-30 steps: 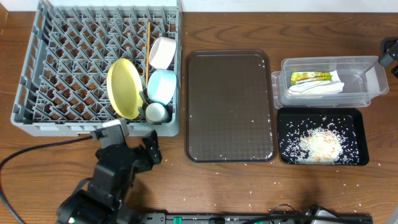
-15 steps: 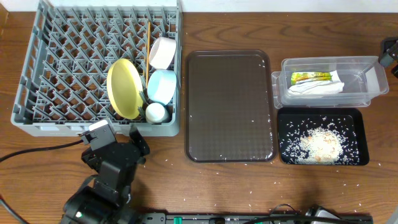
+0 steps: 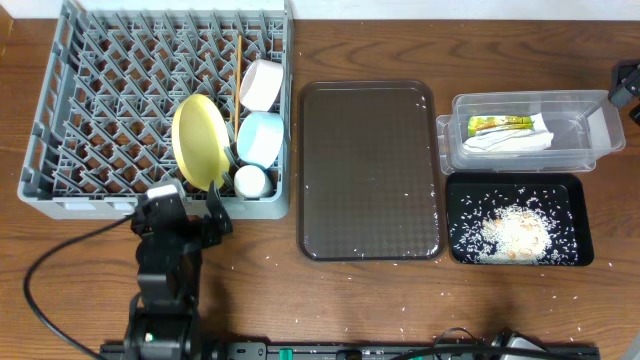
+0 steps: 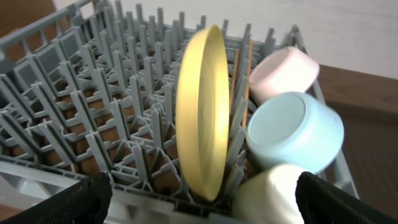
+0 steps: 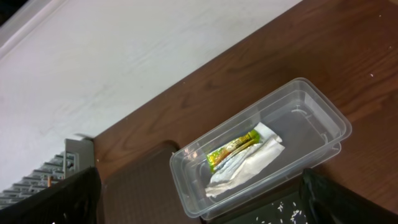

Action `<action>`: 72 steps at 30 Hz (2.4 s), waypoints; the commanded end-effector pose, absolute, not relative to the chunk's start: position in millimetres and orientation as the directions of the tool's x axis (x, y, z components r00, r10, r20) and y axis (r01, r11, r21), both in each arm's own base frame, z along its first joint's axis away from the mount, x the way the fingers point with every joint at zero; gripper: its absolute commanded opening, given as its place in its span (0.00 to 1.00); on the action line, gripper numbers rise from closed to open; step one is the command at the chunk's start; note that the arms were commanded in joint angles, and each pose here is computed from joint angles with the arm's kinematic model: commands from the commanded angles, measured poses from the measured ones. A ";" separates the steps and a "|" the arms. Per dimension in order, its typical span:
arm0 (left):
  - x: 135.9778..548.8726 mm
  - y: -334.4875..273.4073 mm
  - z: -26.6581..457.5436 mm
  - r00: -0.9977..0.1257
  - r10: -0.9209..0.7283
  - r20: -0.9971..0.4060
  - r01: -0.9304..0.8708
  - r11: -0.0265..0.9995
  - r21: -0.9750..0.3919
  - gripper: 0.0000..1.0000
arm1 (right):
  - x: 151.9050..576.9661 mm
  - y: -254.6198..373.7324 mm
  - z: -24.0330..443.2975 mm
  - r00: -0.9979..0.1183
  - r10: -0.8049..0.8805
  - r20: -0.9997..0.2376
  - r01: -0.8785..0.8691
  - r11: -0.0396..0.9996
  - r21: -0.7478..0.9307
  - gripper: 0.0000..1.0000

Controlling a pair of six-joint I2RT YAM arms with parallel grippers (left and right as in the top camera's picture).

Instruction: Sort waste into correct bins and load items into the dishwasher

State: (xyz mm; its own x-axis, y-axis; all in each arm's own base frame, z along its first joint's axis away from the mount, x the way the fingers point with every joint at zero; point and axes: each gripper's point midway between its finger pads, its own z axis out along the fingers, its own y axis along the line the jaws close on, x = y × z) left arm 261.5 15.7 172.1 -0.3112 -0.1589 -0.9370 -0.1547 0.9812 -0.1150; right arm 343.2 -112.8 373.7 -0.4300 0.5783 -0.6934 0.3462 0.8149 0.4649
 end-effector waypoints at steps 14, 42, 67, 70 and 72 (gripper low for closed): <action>240.2 25.1 132.6 -0.200 -0.085 -0.976 -0.146 0.988 -0.056 0.95 | 342.0 -116.2 378.7 -0.413 0.586 -0.696 0.353 0.808 0.471 0.99; 240.3 24.7 135.9 -0.171 -0.069 -0.983 -0.139 0.989 -0.045 0.95 | 342.0 -116.2 378.7 -0.413 0.586 -0.696 0.353 0.808 0.471 0.99; 240.3 24.9 135.8 -0.171 -0.069 -0.983 -0.140 0.989 -0.045 0.95 | 352.0 -27.4 377.0 -0.478 -0.047 -0.877 -0.057 0.998 -0.023 0.99; 240.3 24.8 135.8 -0.171 -0.069 -0.983 -0.140 0.989 -0.045 0.95 | 347.0 -8.3 369.2 -0.418 -0.086 -0.905 -0.095 0.994 -0.050 0.99; 240.3 24.9 135.8 -0.171 -0.069 -0.983 -0.140 0.989 -0.045 0.95 | 341.3 1.2 361.5 -0.367 -0.099 -0.925 -0.119 0.991 -0.059 0.99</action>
State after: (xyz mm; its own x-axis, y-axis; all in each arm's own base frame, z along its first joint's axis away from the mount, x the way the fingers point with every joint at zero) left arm 240.3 21.8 152.4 -0.1326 -0.0876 -0.9873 -0.1253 0.9896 -0.0710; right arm 355.3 -3.6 373.1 -0.4112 -0.0206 -0.9113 -0.1143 0.9930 0.0291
